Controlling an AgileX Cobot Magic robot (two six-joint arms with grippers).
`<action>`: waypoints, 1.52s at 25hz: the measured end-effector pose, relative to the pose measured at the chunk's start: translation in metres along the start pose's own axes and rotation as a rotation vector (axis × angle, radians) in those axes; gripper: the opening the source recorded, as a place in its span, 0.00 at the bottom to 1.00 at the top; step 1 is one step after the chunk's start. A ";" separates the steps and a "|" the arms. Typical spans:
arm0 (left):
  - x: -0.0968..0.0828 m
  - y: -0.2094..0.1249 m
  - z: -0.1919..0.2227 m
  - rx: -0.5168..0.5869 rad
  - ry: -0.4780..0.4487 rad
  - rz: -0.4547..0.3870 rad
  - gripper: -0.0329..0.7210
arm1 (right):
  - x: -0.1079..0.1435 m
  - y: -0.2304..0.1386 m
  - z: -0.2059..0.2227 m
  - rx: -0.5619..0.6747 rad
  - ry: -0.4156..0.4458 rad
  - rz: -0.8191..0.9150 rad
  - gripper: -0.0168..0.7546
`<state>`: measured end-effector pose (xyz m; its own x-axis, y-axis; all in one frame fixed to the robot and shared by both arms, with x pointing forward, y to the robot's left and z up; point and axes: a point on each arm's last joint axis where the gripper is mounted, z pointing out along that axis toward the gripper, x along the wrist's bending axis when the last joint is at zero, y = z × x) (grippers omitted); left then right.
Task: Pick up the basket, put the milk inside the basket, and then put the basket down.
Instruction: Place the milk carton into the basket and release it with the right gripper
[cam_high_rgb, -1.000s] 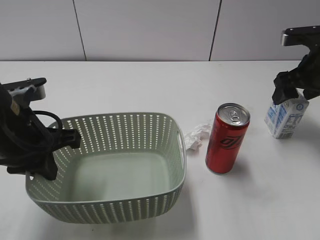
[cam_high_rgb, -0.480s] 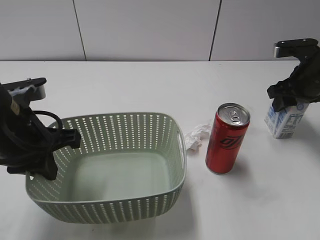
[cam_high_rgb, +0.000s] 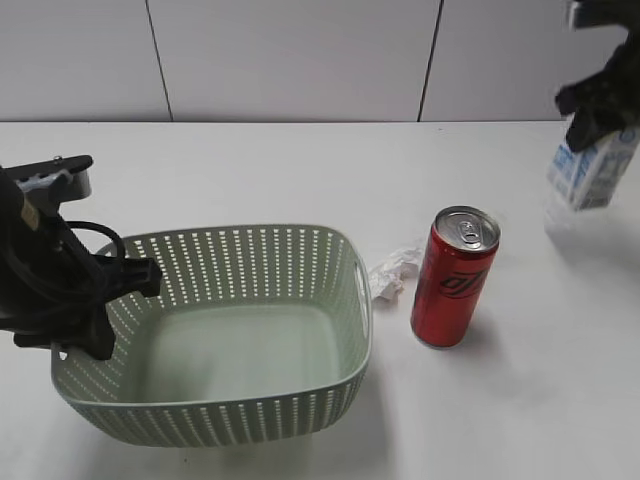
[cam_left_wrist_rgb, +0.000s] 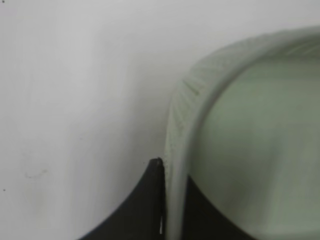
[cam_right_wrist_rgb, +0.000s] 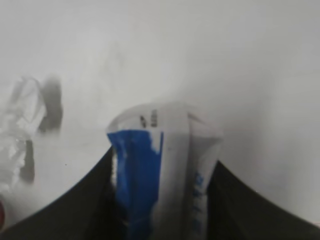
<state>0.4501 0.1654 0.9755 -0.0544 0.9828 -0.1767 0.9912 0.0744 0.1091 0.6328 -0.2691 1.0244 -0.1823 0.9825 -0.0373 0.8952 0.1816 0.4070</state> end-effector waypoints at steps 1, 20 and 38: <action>0.000 0.000 0.000 0.000 0.001 0.001 0.04 | 0.005 0.006 -0.018 -0.049 -0.001 -0.015 0.43; 0.000 0.002 0.000 -0.022 0.001 0.012 0.04 | 0.257 -0.072 -0.139 -0.249 0.496 -0.530 0.43; 0.000 0.003 0.000 -0.037 -0.004 0.016 0.04 | 0.305 -0.112 -0.028 -0.022 0.431 -0.639 0.43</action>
<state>0.4535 0.1654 0.9760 -0.0382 0.9833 -0.1781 0.9868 0.0652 0.1481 0.4657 0.0095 0.9927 -0.8073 0.5839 0.0856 0.5555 0.7027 0.4445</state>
